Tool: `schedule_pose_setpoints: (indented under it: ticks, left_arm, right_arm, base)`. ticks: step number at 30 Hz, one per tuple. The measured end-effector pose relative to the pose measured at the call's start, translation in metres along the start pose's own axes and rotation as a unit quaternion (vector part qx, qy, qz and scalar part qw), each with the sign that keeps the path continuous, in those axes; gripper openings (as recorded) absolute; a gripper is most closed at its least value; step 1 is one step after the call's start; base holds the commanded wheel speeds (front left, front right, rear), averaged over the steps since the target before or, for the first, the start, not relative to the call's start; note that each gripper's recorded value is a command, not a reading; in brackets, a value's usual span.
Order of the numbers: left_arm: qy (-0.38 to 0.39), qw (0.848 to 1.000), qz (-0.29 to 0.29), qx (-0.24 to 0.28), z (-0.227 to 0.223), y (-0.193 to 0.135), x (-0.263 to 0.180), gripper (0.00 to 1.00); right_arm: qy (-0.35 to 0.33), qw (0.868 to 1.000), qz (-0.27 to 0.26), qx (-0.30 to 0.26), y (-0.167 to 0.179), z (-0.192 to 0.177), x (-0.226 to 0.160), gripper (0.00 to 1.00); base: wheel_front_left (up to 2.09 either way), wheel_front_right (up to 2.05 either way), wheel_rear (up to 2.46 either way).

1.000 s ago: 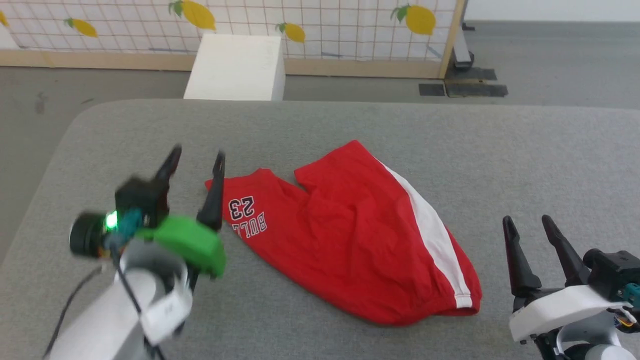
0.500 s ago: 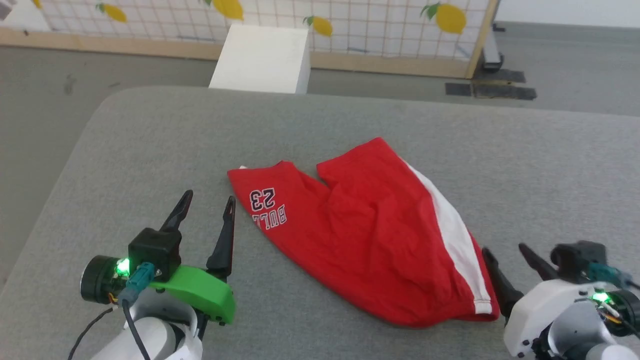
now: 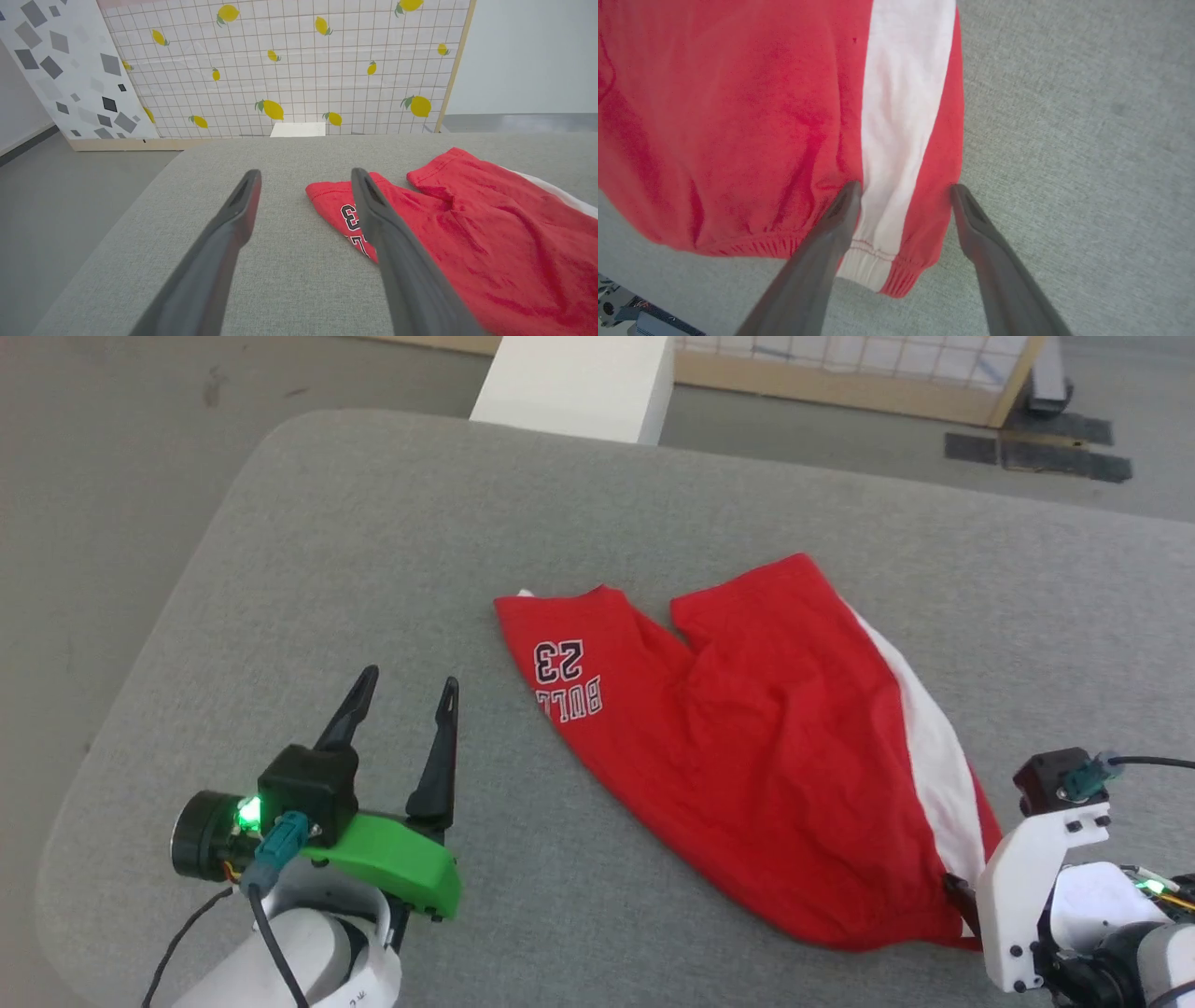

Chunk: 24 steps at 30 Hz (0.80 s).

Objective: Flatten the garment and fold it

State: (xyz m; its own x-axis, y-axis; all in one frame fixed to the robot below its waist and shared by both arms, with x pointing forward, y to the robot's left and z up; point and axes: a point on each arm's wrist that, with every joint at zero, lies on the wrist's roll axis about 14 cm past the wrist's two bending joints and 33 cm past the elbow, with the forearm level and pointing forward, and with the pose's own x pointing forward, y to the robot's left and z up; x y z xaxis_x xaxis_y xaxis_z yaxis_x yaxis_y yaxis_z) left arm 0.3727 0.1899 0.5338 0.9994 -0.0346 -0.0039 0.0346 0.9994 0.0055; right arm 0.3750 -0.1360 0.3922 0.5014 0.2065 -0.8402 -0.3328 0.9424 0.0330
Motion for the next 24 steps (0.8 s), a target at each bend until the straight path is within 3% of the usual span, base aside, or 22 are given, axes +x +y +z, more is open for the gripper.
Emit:
schedule_pose_setpoints:
  ticks: [6, 7, 8, 16, 24]
  left_arm:
    - [0.014, 1.0, 0.017, 0.003, -0.011, 0.01, 0.002, 1.0]
    - [0.017, 1.0, 0.019, 0.003, -0.013, 0.011, 0.003, 1.0]
    - [0.018, 1.0, 0.021, 0.003, -0.015, 0.012, 0.003, 1.0]
    - [0.025, 0.999, 0.019, -0.004, -0.022, 0.007, 0.006, 1.0]
    - [0.013, 1.0, -0.006, -0.011, -0.013, -0.008, 0.006, 1.0]
  right_arm:
    - [0.029, 1.0, 0.006, -0.002, 0.005, -0.005, 0.017, 1.0]
    - [0.03, 1.0, 0.008, -0.003, 0.006, -0.005, 0.019, 0.89]
    - [0.029, 1.0, 0.008, -0.003, 0.005, -0.004, 0.021, 0.0]
    - [-0.044, 0.999, 0.003, 0.002, 0.0, 0.024, 0.016, 0.0]
    - [-0.185, 0.982, -0.022, -0.01, -0.023, 0.081, -0.043, 0.0]
  base:
    - [0.0, 0.0, 0.0]
    - [0.0, 0.0, 0.0]
    - [0.0, 0.0, 0.0]
    - [0.0, 0.0, 0.0]
    - [0.0, 0.0, 0.0]
